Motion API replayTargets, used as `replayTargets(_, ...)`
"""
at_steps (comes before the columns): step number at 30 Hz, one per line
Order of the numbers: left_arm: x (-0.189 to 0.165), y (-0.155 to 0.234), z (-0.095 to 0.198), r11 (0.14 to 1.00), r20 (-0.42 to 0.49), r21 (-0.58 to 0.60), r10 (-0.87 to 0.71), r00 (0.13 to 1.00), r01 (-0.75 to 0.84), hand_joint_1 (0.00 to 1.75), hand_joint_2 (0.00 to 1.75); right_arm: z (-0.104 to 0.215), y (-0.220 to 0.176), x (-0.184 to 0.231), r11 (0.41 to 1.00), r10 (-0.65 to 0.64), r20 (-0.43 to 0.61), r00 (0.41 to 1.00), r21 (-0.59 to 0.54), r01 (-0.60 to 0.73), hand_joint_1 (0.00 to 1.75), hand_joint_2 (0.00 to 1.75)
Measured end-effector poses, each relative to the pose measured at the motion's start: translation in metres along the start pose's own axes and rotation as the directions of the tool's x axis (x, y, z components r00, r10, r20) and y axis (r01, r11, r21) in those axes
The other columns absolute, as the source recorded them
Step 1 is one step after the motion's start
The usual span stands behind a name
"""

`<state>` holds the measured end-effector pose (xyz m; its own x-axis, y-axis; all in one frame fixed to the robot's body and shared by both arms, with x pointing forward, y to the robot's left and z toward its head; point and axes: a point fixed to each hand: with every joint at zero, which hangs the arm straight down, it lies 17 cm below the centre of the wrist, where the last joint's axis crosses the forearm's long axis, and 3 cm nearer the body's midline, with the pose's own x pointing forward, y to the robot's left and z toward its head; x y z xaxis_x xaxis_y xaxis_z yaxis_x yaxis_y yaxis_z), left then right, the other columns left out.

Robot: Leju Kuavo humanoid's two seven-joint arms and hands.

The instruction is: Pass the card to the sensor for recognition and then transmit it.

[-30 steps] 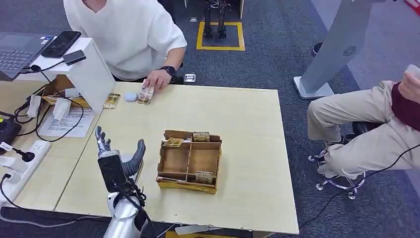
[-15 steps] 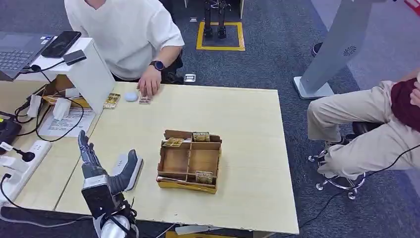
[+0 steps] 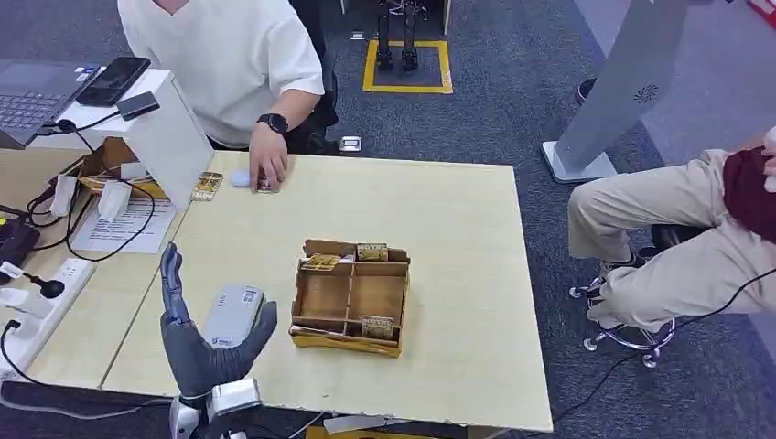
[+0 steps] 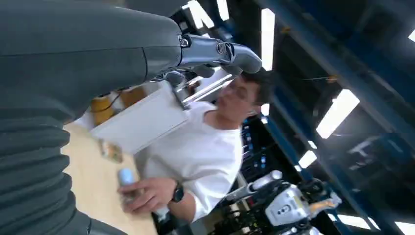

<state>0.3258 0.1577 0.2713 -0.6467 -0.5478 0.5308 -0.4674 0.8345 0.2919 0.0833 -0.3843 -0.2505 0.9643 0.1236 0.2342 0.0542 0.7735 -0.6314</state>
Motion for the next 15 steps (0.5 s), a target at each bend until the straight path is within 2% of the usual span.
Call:
replayTargets(6,0.033,-0.001,-0.006,0.979,0.175,-0.031,-0.192,0.966,0.2,0.0,1.75,0.0,0.0,0.001,1.0,0.013,0.007,1.0,0.002,-0.013,0.0,1.75)
replayTargets(10,0.048,-0.002,-0.01,0.94,0.293,-0.041,-0.313,0.904,0.339,0.0,1.75,0.0,0.001,0.003,1.0,0.02,0.013,1.0,0.004,-0.02,0.0,1.75)
replayTargets(15,0.057,-0.003,-0.012,0.906,0.362,-0.037,-0.382,0.85,0.422,0.0,1.75,0.001,0.002,0.004,0.999,0.032,0.016,0.999,0.008,-0.032,0.0,1.75)
